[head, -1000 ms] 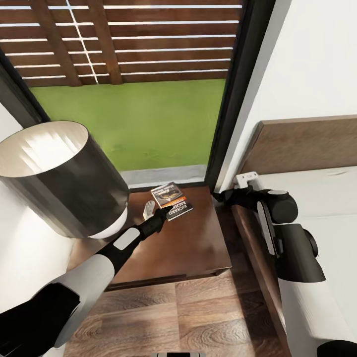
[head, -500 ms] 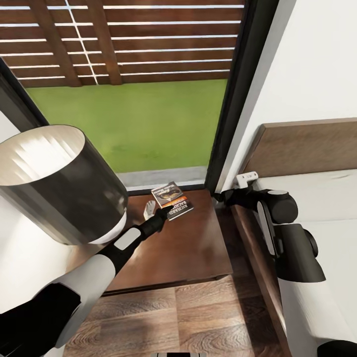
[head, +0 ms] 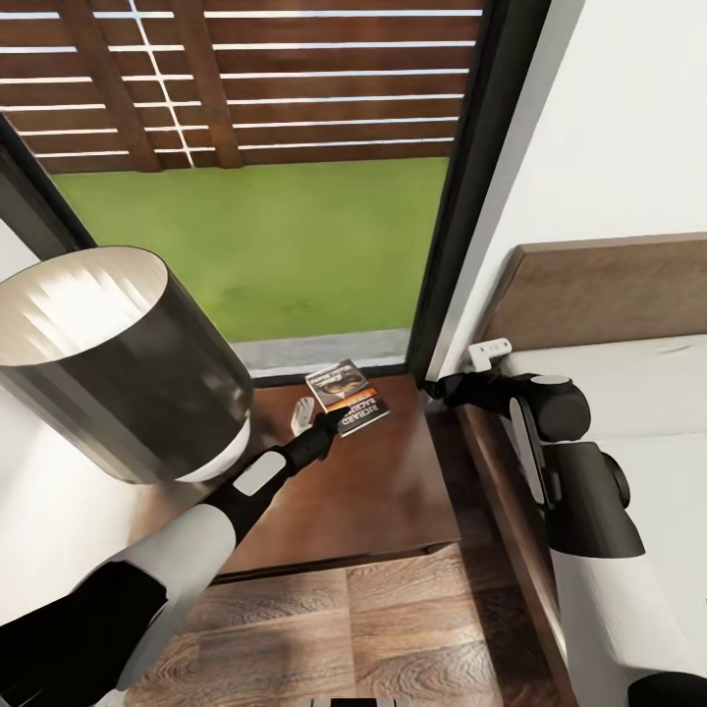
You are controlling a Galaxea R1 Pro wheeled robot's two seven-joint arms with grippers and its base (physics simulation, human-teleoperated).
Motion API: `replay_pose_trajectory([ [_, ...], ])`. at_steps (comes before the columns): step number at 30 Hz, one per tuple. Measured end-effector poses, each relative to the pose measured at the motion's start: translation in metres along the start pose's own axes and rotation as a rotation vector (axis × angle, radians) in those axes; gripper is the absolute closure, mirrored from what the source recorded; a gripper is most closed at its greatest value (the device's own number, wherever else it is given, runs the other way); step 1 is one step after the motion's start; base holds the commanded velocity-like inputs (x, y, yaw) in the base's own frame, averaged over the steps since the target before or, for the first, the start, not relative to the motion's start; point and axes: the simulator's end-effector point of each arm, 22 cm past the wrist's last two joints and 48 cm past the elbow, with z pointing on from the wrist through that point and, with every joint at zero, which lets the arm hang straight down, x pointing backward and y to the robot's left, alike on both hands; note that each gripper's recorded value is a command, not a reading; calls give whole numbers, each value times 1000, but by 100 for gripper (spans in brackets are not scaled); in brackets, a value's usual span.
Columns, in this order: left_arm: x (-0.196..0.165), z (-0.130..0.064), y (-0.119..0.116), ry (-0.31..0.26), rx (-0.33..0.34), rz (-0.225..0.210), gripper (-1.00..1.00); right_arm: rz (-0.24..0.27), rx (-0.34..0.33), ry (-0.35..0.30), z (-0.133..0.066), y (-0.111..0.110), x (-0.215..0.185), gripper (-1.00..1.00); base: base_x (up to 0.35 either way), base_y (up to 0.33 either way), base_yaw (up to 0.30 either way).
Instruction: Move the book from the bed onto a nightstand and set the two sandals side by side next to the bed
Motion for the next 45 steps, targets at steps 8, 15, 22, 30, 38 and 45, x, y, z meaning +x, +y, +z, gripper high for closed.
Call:
replay_pose_trajectory([
  [8,2,1,2,1,-13,-1,100,-1,1,-2,0,0,-1,-100,-148,-107,0],
  [15,6,3,0,4,-12,-3,100,-1,0,-3,0,0,-2,-100,-50,-34,0],
  [22,10,4,-2,9,-10,-4,100,-1,0,-4,0,0,-2,-100,-13,-9,0],
  [30,12,5,-3,11,-9,-3,100,-2,2,-4,-1,-1,-3,-100,-4,-3,0],
  [38,12,5,-3,12,-10,-2,100,-2,2,-4,-1,-1,-3,-100,-1,0,0],
  [45,13,5,-1,13,-13,-2,100,-6,12,2,0,-7,0,-100,0,0,0],
])
